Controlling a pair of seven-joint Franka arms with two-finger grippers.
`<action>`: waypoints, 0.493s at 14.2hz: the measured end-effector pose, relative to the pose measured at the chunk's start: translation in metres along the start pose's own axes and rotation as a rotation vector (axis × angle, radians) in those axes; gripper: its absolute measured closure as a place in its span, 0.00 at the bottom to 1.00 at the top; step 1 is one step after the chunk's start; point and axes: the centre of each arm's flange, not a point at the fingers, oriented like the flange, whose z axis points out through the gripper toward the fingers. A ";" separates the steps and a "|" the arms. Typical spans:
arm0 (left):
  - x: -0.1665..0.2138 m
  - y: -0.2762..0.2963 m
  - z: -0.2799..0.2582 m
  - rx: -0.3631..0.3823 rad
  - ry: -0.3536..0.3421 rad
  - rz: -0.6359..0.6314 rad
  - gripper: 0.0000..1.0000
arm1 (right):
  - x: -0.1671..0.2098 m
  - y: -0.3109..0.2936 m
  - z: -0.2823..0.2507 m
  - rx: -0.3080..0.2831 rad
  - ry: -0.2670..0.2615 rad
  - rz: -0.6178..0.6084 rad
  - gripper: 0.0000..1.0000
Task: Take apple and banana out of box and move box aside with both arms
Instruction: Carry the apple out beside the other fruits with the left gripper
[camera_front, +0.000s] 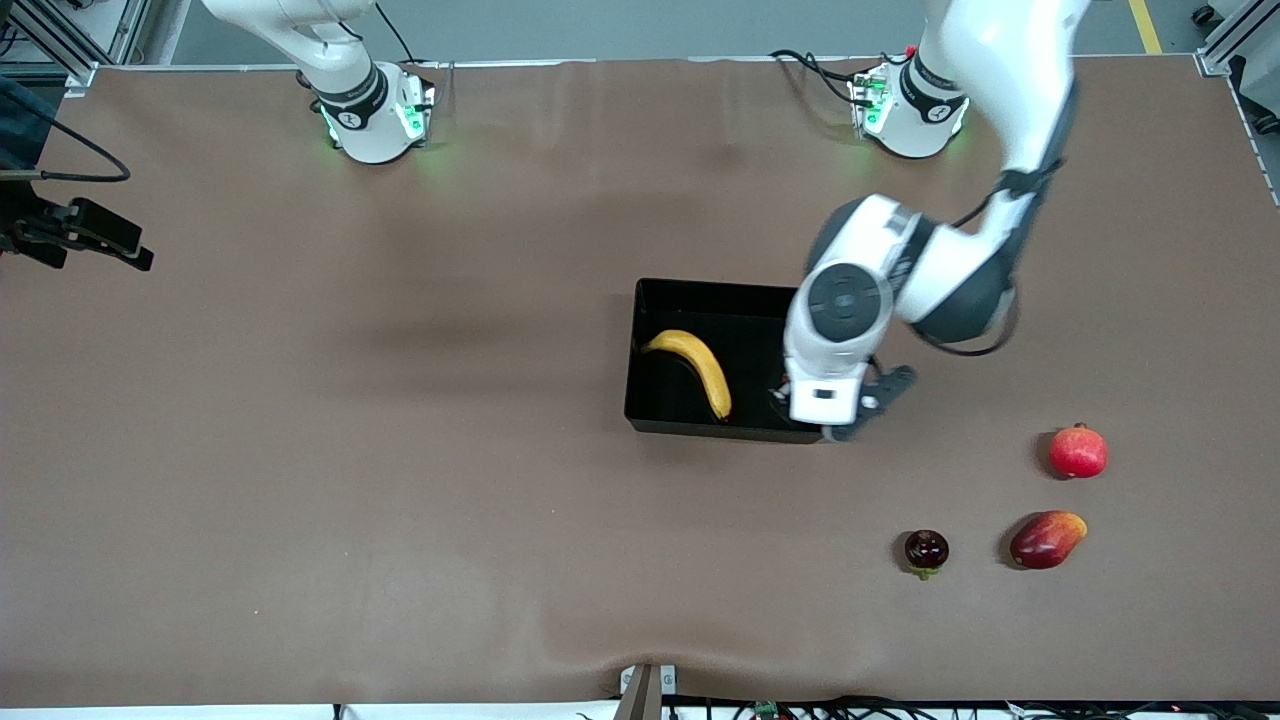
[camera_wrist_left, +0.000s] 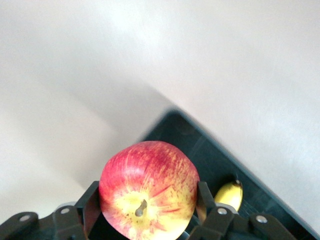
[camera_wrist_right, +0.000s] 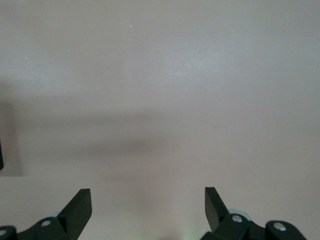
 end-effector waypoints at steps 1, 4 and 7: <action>0.025 -0.021 -0.010 0.003 -0.005 0.026 0.20 | 0.000 -0.002 0.000 0.001 0.000 -0.004 0.00; 0.093 -0.082 -0.006 0.031 -0.047 0.073 0.20 | 0.000 -0.020 0.002 -0.001 -0.003 -0.035 0.00; 0.146 -0.137 0.028 0.050 -0.104 0.123 0.20 | 0.001 -0.024 0.004 -0.002 -0.007 -0.042 0.00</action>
